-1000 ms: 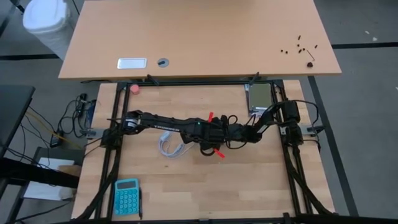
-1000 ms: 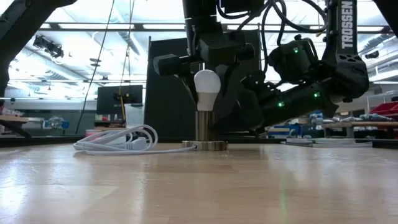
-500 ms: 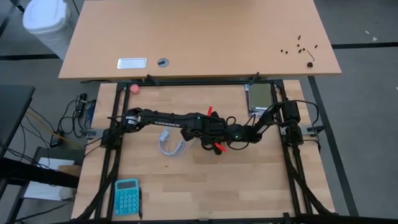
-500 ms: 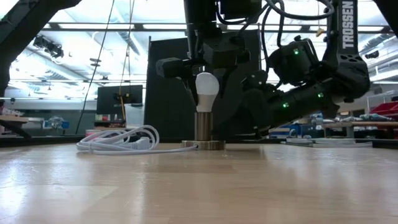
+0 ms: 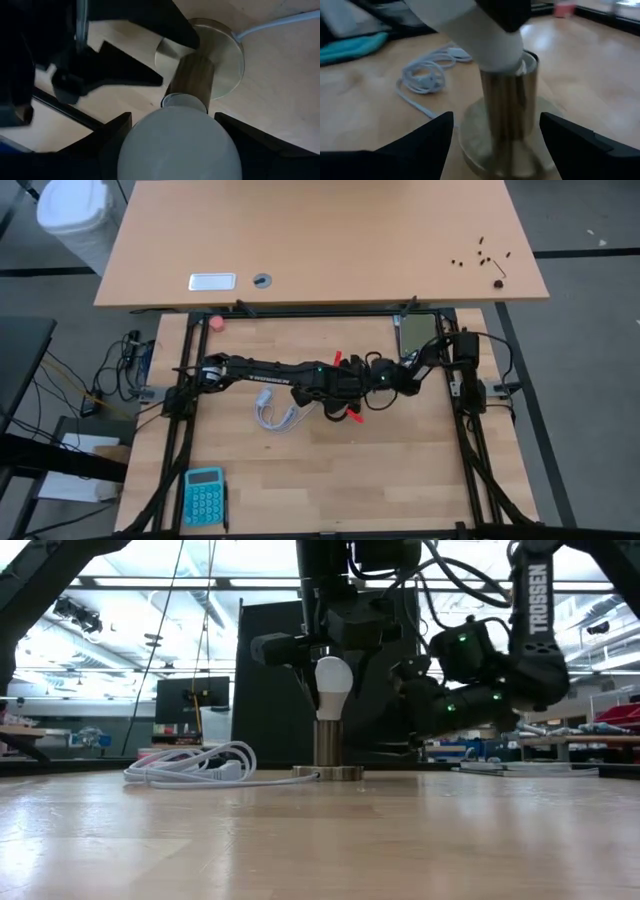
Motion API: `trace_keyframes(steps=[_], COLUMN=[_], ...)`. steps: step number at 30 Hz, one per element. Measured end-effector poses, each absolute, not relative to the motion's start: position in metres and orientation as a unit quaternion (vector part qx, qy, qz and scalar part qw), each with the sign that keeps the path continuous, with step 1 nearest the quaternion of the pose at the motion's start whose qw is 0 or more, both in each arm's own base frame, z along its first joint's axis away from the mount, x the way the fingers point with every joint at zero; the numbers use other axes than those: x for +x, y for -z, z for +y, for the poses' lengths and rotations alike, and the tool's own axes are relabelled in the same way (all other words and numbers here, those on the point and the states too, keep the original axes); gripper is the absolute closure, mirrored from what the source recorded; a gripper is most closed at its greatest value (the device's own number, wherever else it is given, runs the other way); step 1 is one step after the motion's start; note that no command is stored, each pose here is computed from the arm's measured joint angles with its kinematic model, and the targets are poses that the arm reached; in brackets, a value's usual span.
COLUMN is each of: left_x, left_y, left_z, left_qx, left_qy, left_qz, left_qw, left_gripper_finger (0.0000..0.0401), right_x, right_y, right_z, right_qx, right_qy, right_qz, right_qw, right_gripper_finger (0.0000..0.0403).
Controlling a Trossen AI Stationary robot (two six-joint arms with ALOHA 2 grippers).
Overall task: Screw lightbulb
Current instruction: Insert the lightbulb into the lamp holder
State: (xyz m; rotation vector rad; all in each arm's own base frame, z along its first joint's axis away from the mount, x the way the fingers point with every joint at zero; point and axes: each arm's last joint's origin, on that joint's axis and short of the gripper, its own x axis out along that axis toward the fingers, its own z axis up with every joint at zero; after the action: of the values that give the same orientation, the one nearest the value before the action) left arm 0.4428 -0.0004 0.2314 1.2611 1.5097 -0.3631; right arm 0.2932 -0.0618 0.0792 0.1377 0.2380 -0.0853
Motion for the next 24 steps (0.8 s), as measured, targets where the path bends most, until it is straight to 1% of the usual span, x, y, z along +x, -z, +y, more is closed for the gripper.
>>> trace_keyframes(steps=[3, 7, 13, 15, 24], left_x=[0.443, 0.443, 0.444, 0.445, 0.445], left_y=[-0.231, -0.231, -0.232, -0.232, -0.232], left_z=[0.0, -0.001, 0.0, -0.001, -0.002], left_qx=[0.53, 0.531, 0.528, 0.527, 0.519], left_qy=[0.151, 0.15, 0.144, 0.143, 0.136], left_qz=[0.635, 0.634, 0.631, 0.63, 0.629], left_qw=[0.541, 0.542, 0.55, 0.552, 0.562], left_gripper_finger=[0.0118, 0.0118, 0.0118, 0.0119, 0.0119], right_x=[0.299, 0.308, 0.312, 0.312, 0.316], right_y=[-0.082, -0.082, -0.087, -0.087, -0.086], right_z=[-0.071, -0.083, -0.091, -0.091, -0.072], right_qx=[0.055, 0.028, 0.006, 0.011, 0.017], right_qy=[-0.007, -0.018, -0.047, -0.066, -0.101], right_qz=[0.122, 0.145, 0.131, 0.13, 0.136], right_qw=[0.991, 0.989, 0.99, 0.989, 0.985], right_gripper_finger=[0.0094, 0.0094, 0.0094, 0.0094, 0.0094])
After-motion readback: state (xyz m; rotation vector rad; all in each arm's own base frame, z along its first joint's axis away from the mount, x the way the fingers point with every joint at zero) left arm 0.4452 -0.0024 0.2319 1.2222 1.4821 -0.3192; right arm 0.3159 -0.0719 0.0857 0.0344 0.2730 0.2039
